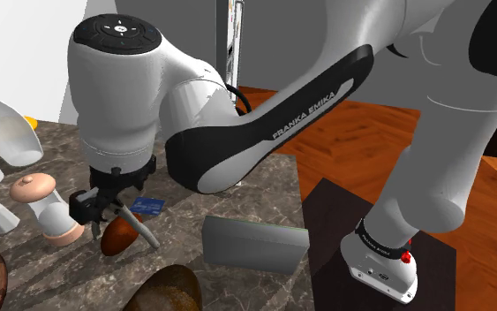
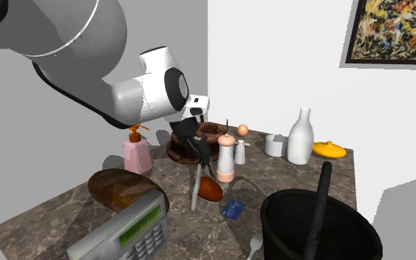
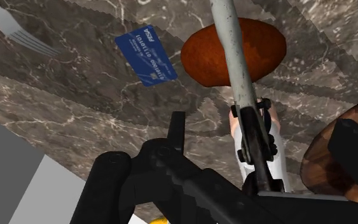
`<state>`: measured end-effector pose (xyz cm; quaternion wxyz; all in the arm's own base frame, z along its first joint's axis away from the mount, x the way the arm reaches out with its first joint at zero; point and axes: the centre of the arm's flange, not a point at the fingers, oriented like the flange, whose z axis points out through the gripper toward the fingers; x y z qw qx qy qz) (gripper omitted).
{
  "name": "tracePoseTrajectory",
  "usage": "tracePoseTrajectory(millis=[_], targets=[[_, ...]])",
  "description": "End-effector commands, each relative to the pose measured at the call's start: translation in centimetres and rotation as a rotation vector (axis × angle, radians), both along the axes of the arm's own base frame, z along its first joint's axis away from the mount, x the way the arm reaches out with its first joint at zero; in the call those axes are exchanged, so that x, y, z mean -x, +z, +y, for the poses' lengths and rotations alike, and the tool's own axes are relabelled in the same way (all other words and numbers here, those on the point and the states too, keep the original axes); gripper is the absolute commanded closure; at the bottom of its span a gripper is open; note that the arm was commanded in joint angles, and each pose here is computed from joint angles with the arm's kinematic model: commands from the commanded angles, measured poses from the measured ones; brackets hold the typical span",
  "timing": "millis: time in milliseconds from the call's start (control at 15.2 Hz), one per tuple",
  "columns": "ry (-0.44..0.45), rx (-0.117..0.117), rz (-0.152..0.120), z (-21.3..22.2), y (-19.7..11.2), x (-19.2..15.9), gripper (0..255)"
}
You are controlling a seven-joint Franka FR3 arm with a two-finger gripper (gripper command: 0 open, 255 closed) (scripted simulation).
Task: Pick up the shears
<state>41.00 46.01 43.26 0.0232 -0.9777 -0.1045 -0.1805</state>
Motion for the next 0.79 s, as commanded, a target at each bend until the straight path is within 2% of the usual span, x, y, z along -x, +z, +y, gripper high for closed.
tracePoseTrajectory(millis=[0, 198, 264, 726], targets=[[0.0, 0.0, -0.001, 0.07, -1.0, -0.06, 0], [0.0, 0.0, 0.0, 0.07, -1.83, -0.06, 0], [0.0, 0.0, -0.001, 0.11, -1.82, -0.07, 255], [0.0, 0.0, -0.001, 0.12, -1.8, -0.05, 255]])
